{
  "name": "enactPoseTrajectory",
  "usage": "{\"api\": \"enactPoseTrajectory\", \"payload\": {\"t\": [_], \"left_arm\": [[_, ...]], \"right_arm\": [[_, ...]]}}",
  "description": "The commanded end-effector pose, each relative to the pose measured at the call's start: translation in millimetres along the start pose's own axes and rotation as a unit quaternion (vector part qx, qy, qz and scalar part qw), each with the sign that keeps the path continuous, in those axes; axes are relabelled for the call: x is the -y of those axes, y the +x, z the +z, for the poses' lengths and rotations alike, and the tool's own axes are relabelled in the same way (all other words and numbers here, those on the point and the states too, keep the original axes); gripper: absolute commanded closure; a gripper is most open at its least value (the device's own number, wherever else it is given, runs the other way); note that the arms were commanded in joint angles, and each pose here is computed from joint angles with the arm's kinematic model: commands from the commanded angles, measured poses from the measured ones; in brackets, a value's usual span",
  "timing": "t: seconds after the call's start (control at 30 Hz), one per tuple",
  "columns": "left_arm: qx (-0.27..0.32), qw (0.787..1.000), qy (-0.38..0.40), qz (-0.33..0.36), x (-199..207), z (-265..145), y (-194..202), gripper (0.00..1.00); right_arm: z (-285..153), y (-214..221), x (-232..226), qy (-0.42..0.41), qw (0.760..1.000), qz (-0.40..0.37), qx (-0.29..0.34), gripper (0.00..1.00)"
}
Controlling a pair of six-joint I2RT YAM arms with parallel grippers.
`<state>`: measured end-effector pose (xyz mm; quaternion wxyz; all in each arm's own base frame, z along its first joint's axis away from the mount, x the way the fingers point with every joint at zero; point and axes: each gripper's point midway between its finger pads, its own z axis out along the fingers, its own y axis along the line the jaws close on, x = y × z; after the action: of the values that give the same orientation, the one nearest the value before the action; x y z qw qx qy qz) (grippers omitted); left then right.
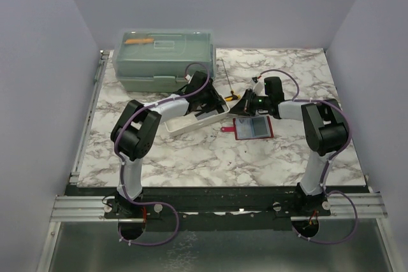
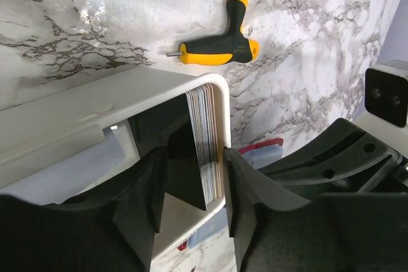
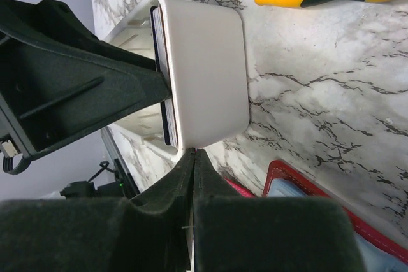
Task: Put the credit cards into the card holder
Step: Pick up the credit card from the storage box, then insert the credit card into the card holder.
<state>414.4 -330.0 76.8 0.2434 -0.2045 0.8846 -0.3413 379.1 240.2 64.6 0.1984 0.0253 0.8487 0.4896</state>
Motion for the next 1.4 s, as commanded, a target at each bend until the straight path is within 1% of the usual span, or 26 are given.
{"api": "enactPoseTrajectory", "payload": {"t": [0.0,0.07,0.23,0.33,0.43,0.7,0.77,0.97,1.03,1.1,1.17,1.23,1.27,1.37], "left_arm": [[0.02,0.999,0.033,-0.004,14.1,-3.2,-8.9,0.62],[0.02,0.999,0.037,-0.007,15.8,-6.1,-9.1,0.66],[0.023,0.999,0.042,-0.006,19.7,-11.9,-10.0,0.72],[0.025,0.999,0.041,-0.006,18.9,-15.1,-10.2,0.77],[0.024,0.999,0.039,-0.012,18.7,-18.2,-9.7,0.89],[0.015,0.999,0.017,-0.025,11.0,-37.0,-5.0,0.94],[0.011,0.999,0.015,-0.027,9.3,-42.3,-3.8,1.0],[0.003,0.999,0.006,-0.031,4.5,-58.1,-5.4,1.0],[0.002,1.0,0.006,-0.022,5.6,-66.7,-5.3,1.0],[-0.005,1.0,0.011,0.002,7.2,-75.3,-2.5,1.0],[-0.012,0.999,0.025,0.032,10.7,-84.3,1.7,1.0],[-0.025,0.996,0.043,0.074,17.8,-91.5,10.9,1.0],[-0.033,0.993,0.054,0.098,22.8,-94.7,17.9,1.0],[-0.078,0.978,0.096,0.167,42.5,-100.4,52.1,1.0]], "right_arm": [[1.0,-2.3,-8.3,-0.022,1.0,-0.009,-0.005,0.96],[0.8,-2.2,-8.7,-0.022,1.0,-0.01,-0.006,0.96],[0.5,-2.2,-9.4,-0.021,1.0,-0.013,-0.006,0.98],[0.8,-1.8,-9.0,-0.02,1.0,-0.012,-0.008,0.99],[1.0,-1.4,-9.3,-0.019,1.0,-0.013,-0.009,1.0],[-2.5,-2.2,-7.2,0.003,1.0,-0.019,-0.009,1.0],[-3.8,-2.9,-7.7,0.008,1.0,-0.021,-0.008,1.0],[-9.8,-3.8,-6.8,0.032,0.999,-0.03,-0.013,1.0],[-18.2,-3.5,-5.3,0.06,0.997,-0.037,-0.013,0.99],[-31.6,-5.0,-1.9,0.104,0.993,-0.051,-0.006,0.99],[-49.8,-7.9,7.3,0.161,0.985,-0.064,0.008,0.96],[-70.0,-7.6,19.2,0.204,0.976,-0.068,0.019,0.85],[-80.9,-6.6,26.6,0.216,0.974,-0.06,0.024,0.8],[-112.5,-3.7,45.9,0.225,0.973,-0.025,0.044,0.71]]}}
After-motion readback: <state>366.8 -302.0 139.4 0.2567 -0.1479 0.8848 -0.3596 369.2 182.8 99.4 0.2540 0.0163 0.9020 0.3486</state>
